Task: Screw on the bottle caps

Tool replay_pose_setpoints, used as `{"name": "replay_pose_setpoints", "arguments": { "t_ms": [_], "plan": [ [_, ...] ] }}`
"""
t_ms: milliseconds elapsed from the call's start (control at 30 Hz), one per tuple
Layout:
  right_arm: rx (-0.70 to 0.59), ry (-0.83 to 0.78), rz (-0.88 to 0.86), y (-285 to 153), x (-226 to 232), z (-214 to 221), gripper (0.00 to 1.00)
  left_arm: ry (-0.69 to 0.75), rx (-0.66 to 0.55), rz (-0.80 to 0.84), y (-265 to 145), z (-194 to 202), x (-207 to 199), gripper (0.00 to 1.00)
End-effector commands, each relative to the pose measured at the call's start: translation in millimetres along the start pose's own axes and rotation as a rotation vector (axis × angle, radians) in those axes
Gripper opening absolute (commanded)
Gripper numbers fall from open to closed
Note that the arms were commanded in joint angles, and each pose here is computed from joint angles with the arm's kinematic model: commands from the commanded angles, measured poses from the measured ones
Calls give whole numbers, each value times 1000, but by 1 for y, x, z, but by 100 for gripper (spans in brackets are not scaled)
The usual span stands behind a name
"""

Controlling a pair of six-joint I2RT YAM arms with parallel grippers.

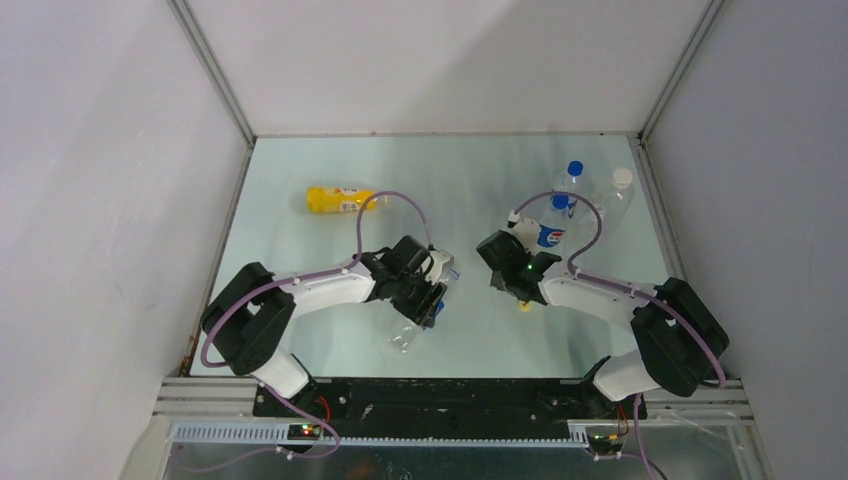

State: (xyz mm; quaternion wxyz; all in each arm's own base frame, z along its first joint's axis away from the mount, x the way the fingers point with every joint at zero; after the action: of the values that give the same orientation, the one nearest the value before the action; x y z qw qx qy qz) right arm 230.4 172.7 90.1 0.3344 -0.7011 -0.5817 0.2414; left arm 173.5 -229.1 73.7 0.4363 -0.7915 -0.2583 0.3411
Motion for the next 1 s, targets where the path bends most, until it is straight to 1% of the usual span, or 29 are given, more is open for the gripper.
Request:
{"name": "replay_pose_setpoints", "arguments": {
  "t_ms": [0, 133, 167, 400, 567, 800, 867, 967],
  "plan": [
    [119, -149, -194, -20, 21, 0, 6, -71, 104, -125, -2, 31, 14, 60],
    [263, -225, -246, -29, 22, 17, 7, -98, 112, -161, -3, 34, 17, 66],
    [301, -244, -252, -32, 20, 22, 9, -102, 118, -175, -3, 34, 19, 68],
    [459, -347, -241, -42, 2, 43, 16, -104, 117, -226, -2, 32, 24, 78],
    [536, -402, -237, -37, -4, 53, 29, -107, 108, -228, 0, 27, 24, 80],
    [582, -394, -268, -32, -8, 50, 49, -107, 86, -239, -3, 22, 24, 81],
    [580, -397, -277, -30, -8, 45, 53, -110, 78, -240, -4, 20, 24, 81],
    [578, -403, -279, -28, -7, 40, 55, -112, 71, -238, -3, 18, 23, 81]
  ]
}}
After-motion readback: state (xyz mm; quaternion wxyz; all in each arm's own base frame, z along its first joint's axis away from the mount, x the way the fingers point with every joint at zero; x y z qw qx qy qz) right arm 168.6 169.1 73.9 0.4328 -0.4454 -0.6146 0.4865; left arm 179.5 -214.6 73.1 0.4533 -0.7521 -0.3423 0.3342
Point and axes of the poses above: each gripper's point midway between its finger pads, its own y axis out along the fingers, its own x axis along the line the jaws close on, z = x × y, the point moved 6 cm from there along -y, back along the fingers, and after that the axes turned 2 degrees about -y, right-handed, at the moved point
